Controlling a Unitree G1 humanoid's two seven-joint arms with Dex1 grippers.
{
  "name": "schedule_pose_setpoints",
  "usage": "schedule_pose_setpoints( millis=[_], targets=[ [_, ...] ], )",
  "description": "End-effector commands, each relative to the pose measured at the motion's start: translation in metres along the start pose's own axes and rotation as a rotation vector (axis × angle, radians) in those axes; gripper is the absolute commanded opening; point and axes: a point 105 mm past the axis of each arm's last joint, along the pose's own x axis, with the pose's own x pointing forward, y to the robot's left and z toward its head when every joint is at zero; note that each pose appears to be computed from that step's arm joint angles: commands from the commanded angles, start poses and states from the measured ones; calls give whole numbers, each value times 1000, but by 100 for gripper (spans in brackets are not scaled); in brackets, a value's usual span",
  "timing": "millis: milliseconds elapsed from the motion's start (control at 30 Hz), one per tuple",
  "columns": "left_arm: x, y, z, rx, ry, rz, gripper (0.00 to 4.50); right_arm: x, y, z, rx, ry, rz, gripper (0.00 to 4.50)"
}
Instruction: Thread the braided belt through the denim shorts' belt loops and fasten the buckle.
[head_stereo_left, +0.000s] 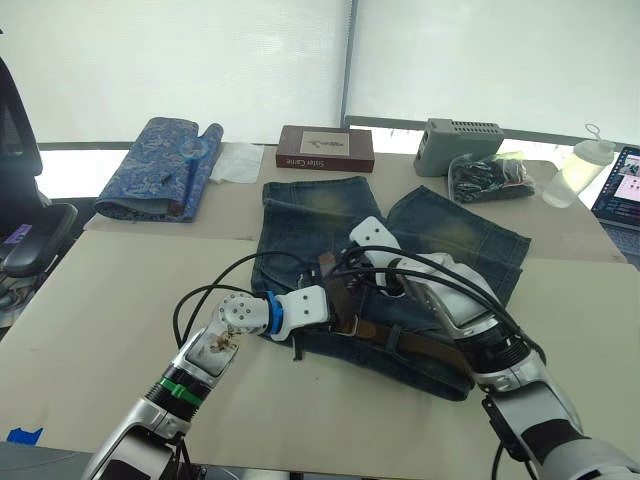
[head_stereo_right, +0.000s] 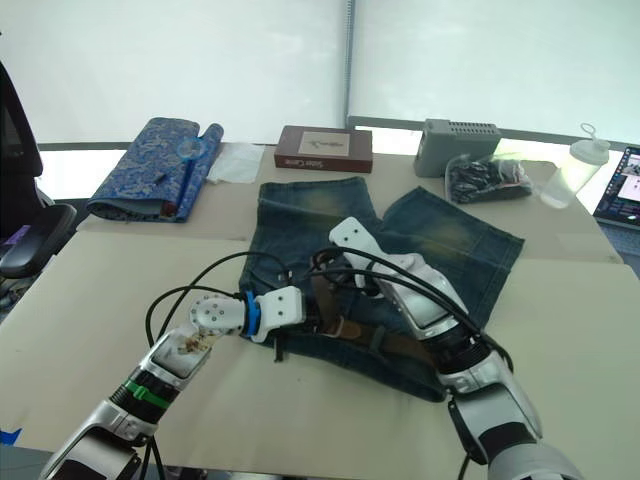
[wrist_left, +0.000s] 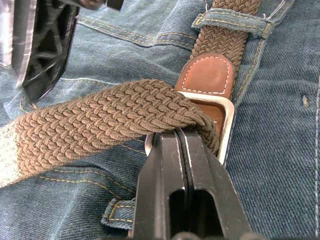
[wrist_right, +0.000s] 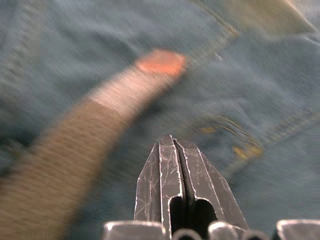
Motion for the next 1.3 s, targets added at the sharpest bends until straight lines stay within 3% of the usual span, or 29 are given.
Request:
schedule_pose_setpoints(
  millis=[33, 167, 400, 733, 867, 1033, 1133, 1300],
  targets=[
    [9, -33, -47, -119, 174, -81, 0, 3, 26, 10, -41, -51, 186, 1],
    [10, -35, -46, -123, 172, -75, 0, -3, 53, 20, 116, -152, 407, 1],
    [7, -36, -48, -130, 172, -68, 0, -28, 54, 23, 226, -257, 491, 1],
    [7, -35, -49, -124, 172, -74, 0, -65, 74, -21, 78, -149, 537, 1],
    [7, -34, -49, -115, 175, -82, 0, -76, 83, -38, -60, -60, 543, 1],
    [7, -30, -49, -109, 178, -81, 0, -92, 67, -73, -280, 132, 412, 1],
    [6, -29, -49, -108, 178, -78, 0, -103, 48, -67, -292, 121, 295, 1],
    [6, -26, -42, -167, 129, -79, 0, -115, 57, -8, -90, -199, 310, 1]
  ],
)
